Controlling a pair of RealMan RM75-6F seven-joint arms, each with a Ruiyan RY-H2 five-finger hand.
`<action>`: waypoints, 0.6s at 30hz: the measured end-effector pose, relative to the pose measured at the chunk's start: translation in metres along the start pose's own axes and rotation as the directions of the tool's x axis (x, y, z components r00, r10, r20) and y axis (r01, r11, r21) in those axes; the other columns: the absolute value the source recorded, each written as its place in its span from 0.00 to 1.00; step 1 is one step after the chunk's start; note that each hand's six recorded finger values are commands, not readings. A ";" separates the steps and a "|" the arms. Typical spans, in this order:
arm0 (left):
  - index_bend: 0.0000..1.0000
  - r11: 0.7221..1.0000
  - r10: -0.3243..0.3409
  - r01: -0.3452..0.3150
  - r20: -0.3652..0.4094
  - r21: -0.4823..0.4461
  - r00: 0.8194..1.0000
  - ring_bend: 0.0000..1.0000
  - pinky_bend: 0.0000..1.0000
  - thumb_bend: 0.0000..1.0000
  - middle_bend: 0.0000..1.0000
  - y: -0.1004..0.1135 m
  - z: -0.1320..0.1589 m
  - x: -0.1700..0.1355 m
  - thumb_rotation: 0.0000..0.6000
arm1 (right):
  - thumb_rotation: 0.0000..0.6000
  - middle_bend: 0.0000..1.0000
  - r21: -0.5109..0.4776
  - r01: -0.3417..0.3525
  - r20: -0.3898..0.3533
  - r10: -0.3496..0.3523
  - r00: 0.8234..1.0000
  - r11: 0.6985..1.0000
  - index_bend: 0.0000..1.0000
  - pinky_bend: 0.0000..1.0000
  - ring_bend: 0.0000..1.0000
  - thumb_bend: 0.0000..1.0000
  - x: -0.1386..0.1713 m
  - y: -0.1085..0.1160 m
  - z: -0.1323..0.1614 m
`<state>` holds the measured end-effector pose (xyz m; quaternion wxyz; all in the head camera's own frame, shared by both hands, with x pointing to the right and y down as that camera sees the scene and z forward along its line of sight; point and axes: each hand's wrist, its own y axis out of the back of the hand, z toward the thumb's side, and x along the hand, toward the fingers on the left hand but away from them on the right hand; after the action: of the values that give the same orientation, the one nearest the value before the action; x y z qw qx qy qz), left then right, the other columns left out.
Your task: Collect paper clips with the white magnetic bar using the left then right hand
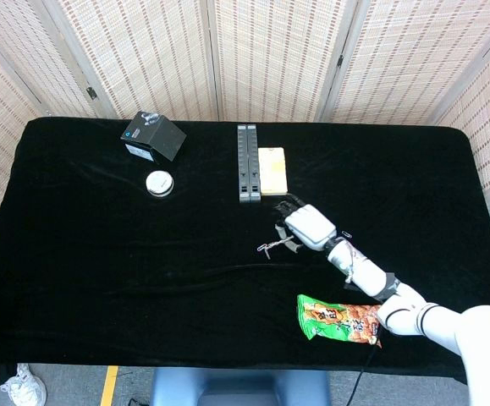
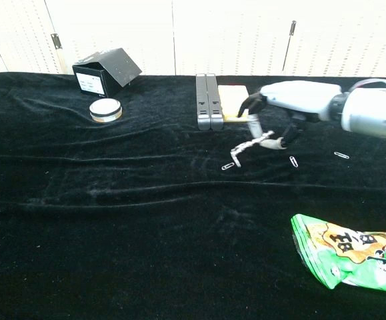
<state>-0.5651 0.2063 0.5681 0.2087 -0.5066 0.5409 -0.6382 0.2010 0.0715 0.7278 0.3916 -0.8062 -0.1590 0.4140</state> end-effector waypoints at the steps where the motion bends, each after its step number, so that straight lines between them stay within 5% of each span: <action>1: 0.02 1.000 -0.002 0.002 0.000 0.002 1.000 0.05 0.09 0.45 0.13 -0.001 0.000 0.000 1.00 | 1.00 0.23 -0.002 -0.002 0.014 0.002 1.000 1.000 0.88 0.00 0.15 0.49 0.003 -0.001 -0.005; 18: 0.02 0.999 -0.024 0.024 0.002 0.029 1.000 0.05 0.09 0.45 0.13 -0.009 0.007 0.006 1.00 | 1.00 0.23 -0.042 -0.004 0.166 0.010 0.986 0.999 0.88 0.00 0.15 0.49 0.036 -0.014 -0.063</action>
<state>-0.5588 0.2015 0.5783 0.2089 -0.5107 0.5251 -0.6479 0.2737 0.0698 0.7413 0.3588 -0.7773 -0.1968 0.4778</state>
